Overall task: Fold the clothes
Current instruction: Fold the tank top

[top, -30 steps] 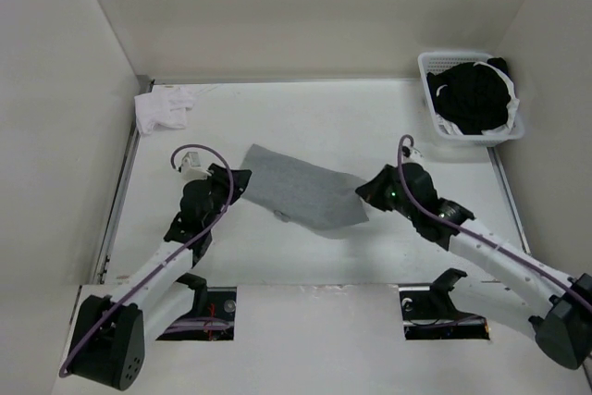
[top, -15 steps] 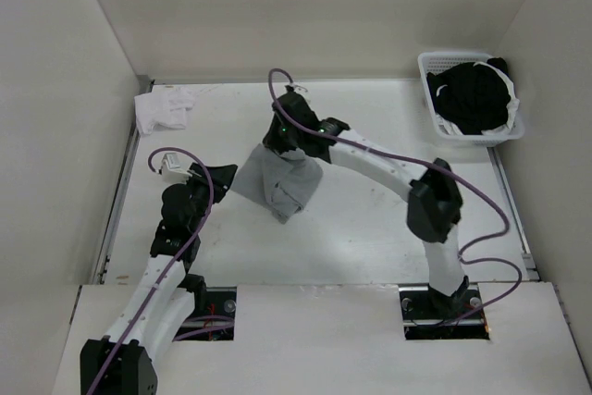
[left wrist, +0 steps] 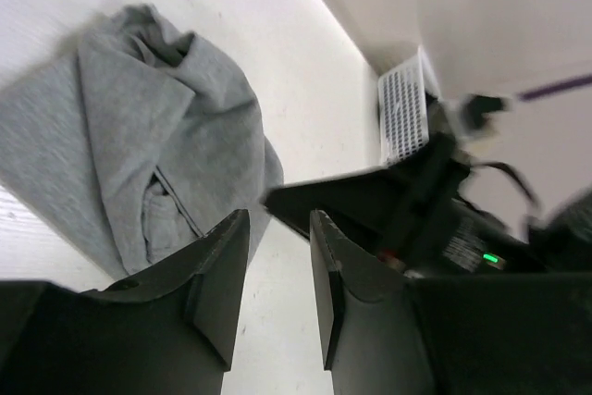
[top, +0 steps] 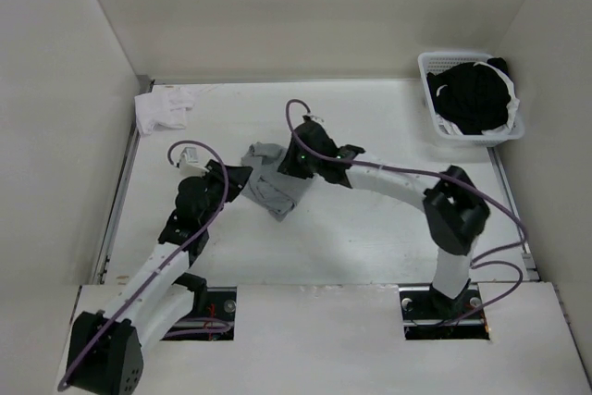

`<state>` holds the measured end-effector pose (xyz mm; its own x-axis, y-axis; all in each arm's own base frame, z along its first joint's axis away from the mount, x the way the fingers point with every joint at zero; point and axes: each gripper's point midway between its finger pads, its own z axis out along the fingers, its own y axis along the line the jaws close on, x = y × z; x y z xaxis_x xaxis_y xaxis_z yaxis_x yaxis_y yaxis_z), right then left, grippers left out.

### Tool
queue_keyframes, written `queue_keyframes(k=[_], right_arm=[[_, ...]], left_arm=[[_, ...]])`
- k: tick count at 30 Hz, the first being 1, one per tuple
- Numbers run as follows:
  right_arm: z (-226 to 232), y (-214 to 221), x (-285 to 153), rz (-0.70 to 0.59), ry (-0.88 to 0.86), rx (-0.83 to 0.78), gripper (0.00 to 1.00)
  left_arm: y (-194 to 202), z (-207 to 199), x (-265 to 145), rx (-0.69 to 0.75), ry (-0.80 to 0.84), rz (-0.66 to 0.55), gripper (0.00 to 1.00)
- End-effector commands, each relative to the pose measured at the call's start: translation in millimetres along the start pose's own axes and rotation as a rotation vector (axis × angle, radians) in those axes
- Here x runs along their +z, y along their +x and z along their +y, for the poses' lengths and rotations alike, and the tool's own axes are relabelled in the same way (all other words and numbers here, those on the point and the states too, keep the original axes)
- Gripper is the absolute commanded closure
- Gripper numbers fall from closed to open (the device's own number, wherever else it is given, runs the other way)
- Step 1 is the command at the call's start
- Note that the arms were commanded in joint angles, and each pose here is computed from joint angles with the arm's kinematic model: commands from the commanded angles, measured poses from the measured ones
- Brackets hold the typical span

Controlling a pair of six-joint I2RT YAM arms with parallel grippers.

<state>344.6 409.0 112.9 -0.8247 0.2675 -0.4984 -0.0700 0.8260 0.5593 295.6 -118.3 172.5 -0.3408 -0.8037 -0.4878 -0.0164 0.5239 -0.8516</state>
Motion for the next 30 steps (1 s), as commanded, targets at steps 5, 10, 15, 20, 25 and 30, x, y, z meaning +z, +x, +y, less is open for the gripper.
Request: queue_keyframes(k=[5, 10, 15, 20, 25, 30], right_arm=[[-11.5, -43.0, -33.1, -0.152, -0.128, -0.016, 1.00], [-19.8, -40.9, -10.9, -0.118, -0.140, -0.073, 0.98], [-24.1, -50.1, 12.2, -0.113, -0.139, -0.085, 0.98], [-50.5, -51.4, 34.5, -0.106, -0.092, -0.039, 0.97], [-75.1, -46.4, 45.8, -0.098, -0.036, -0.035, 0.97], [-84.7, -51.0, 45.7, -0.118, -0.014, -0.019, 0.97]], left_arm=[[26.5, -54.4, 41.1, 0.163, 0.066, 0.038, 0.85], [53.4, -33.5, 79.7, 0.237, -0.047, 0.095, 0.93], [72.1, 9.3, 106.6, 0.306, -0.191, 0.147, 0.93], [60.1, 62.5, 109.5, 0.400, -0.380, 0.103, 0.93], [27.8, 95.6, 83.2, 0.488, -0.556, 0.006, 0.93], [1.5, 136.4, 38.4, 0.408, -0.693, -0.077, 0.92]])
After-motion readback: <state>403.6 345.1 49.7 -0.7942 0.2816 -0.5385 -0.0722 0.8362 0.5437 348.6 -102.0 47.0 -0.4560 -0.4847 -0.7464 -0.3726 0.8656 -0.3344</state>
